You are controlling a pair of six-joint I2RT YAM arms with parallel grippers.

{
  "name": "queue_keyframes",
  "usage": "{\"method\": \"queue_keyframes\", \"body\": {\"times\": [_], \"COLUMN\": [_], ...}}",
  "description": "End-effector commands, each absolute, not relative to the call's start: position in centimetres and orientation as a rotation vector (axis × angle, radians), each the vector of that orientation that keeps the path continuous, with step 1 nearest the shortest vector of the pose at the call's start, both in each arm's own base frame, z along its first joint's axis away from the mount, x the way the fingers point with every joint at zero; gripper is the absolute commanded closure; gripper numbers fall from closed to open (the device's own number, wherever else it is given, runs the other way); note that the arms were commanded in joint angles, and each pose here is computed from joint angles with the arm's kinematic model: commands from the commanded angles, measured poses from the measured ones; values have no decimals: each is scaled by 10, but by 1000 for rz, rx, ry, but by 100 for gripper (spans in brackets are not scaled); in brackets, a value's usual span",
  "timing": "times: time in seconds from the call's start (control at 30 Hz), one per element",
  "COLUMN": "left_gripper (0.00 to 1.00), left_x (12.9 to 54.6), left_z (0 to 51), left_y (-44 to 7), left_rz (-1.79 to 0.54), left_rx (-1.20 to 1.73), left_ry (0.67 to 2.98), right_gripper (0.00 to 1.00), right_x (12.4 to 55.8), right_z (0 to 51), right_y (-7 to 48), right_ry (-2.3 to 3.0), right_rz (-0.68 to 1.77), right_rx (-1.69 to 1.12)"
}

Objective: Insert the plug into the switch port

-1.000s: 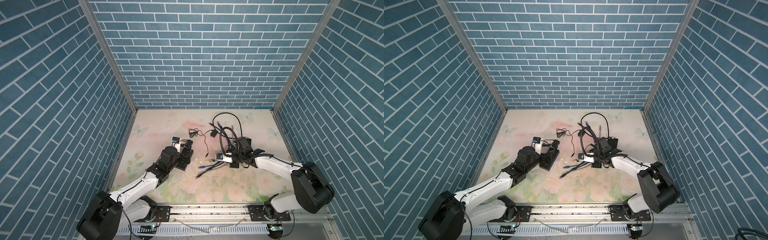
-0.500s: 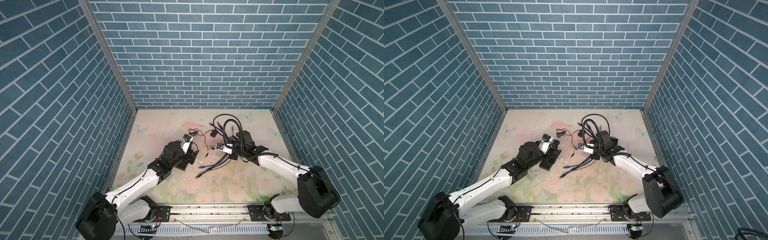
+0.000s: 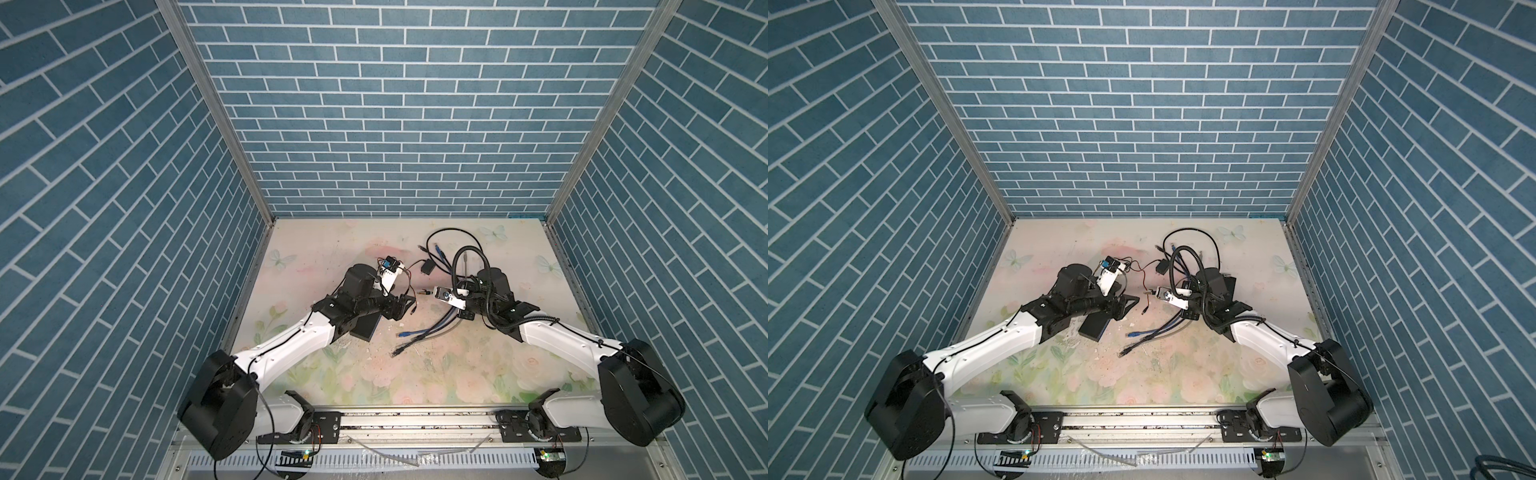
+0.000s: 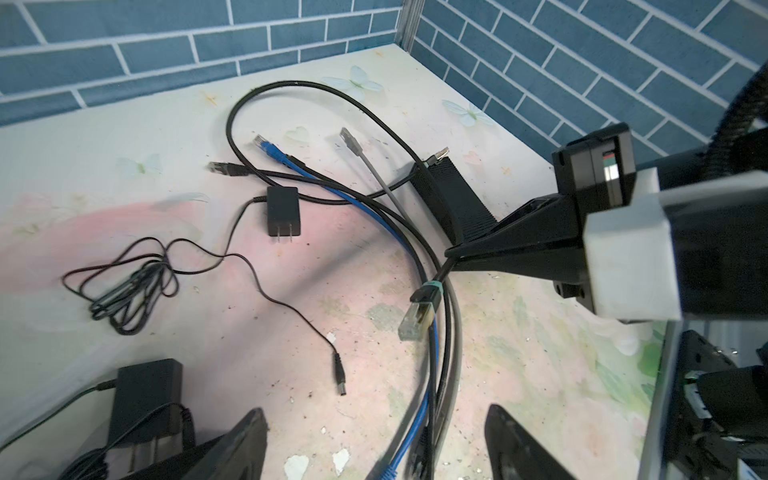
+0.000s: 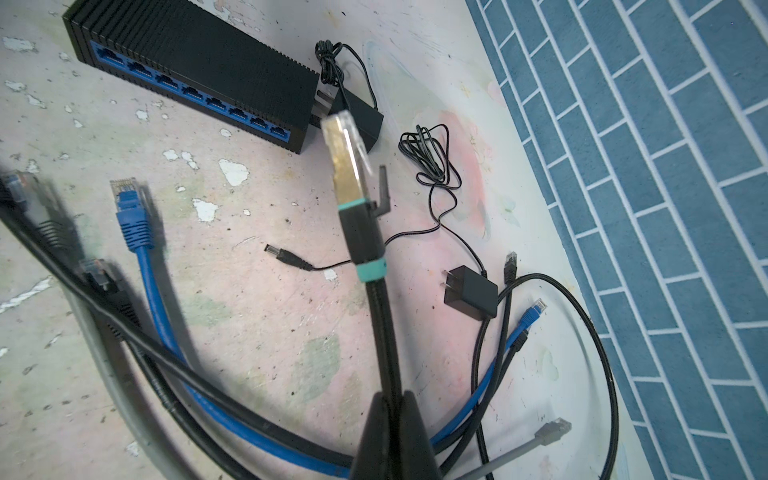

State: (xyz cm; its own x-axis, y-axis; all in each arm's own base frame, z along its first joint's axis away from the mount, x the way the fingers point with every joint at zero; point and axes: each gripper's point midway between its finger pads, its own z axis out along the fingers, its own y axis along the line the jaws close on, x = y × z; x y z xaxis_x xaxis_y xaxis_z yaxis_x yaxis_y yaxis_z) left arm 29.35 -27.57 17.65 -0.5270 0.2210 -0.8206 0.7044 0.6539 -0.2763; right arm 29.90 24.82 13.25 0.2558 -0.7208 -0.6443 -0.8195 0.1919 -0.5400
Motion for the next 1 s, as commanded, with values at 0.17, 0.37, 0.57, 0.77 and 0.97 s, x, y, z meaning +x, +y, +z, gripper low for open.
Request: {"method": "queue_keyframes", "body": {"times": [0.17,0.37,0.57,0.77,0.97], "left_gripper": [31,46,60,73,84], "left_x": [299,304,307,306,304], "left_z": [189,184,177,170,163], "left_y": [-301,-311,-317,-319,-320], "left_rz": [-913,-937,-930,-936,-944], "left_rx": [738,779,830,861,875], "left_ry": [2043,2054,2069,2099,2126], "right_gripper": [100,100,100,100,100], "right_x": [293,289,288,290,292], "right_z": [152,151,153,155,156], "right_y": [256,257,257,258,257], "right_ry": [1359,1349,1338,1334,1327], "right_rz": [136,150,154,145,131], "right_rx": [-1529,-1539,-1541,-1540,-1539]}}
